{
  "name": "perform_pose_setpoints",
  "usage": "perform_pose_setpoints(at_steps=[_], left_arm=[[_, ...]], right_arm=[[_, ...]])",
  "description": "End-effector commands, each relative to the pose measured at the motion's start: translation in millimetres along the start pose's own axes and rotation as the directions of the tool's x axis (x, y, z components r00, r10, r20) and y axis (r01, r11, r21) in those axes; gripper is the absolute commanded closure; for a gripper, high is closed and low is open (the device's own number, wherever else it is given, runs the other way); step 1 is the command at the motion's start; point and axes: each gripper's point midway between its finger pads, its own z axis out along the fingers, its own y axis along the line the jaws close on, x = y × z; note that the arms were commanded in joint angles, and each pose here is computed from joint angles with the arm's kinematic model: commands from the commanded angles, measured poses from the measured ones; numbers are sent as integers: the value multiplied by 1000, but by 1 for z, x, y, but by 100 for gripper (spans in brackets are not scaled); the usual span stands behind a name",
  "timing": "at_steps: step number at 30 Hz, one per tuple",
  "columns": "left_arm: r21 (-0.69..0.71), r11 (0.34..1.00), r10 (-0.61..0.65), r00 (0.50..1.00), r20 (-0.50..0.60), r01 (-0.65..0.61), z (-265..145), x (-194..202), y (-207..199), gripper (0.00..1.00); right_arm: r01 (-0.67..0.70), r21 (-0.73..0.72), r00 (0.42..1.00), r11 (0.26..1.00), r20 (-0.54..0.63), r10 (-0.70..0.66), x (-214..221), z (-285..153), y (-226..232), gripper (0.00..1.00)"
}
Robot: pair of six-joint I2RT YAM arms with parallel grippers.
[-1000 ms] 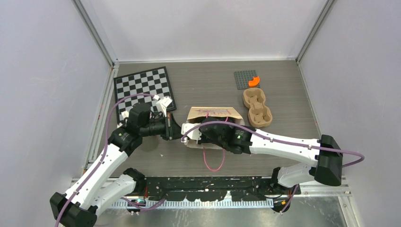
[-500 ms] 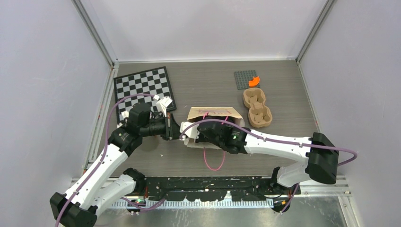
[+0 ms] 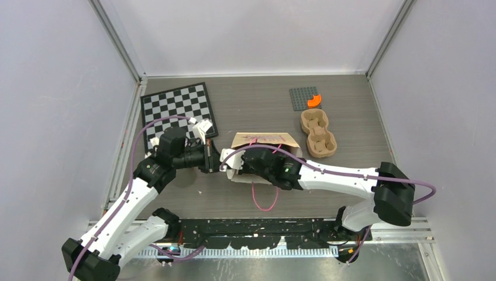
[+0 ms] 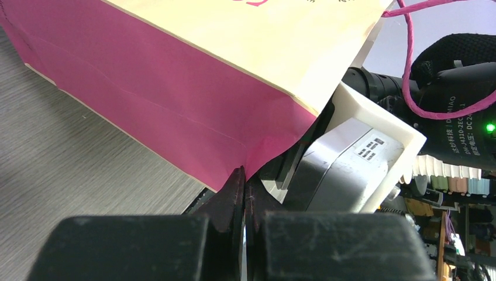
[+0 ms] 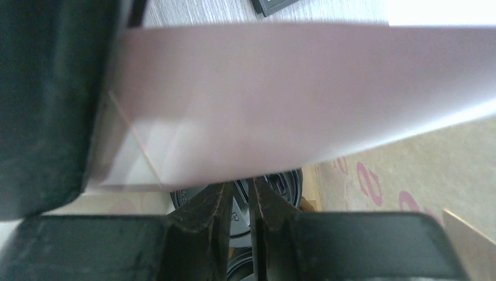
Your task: Pack the takeout coffee
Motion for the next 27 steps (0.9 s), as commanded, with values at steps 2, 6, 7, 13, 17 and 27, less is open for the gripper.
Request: perform_pose_setpoints(at_steps=[2, 6, 7, 13, 17, 27], left_arm=[[66, 998, 12, 1000, 3, -12, -1, -3, -15, 100], [65, 998, 7, 1000, 4, -8, -1, -3, -15, 100], [66, 998, 7, 1000, 5, -7, -1, -3, -15, 100], [68, 998, 4, 1000, 6, -4, -2, -3, -16, 100], [66, 998, -2, 1000, 2, 2, -1, -2, -15, 100], [65, 998, -12, 1000, -1, 12, 0, -1, -14, 100]], right_arm=[[-46, 48, 999, 998, 28, 45, -3, 10, -7, 79], [-57, 53, 998, 997, 20, 56, 0, 12, -6, 79], [-62, 56, 998, 997, 20, 61, 1, 13, -6, 79], [-87, 80, 996, 993, 19, 86, 4, 17, -7, 80], [-98, 109, 995, 989, 15, 97, 8, 20, -11, 80], [-119, 149, 993, 982, 8, 119, 15, 25, -19, 80]])
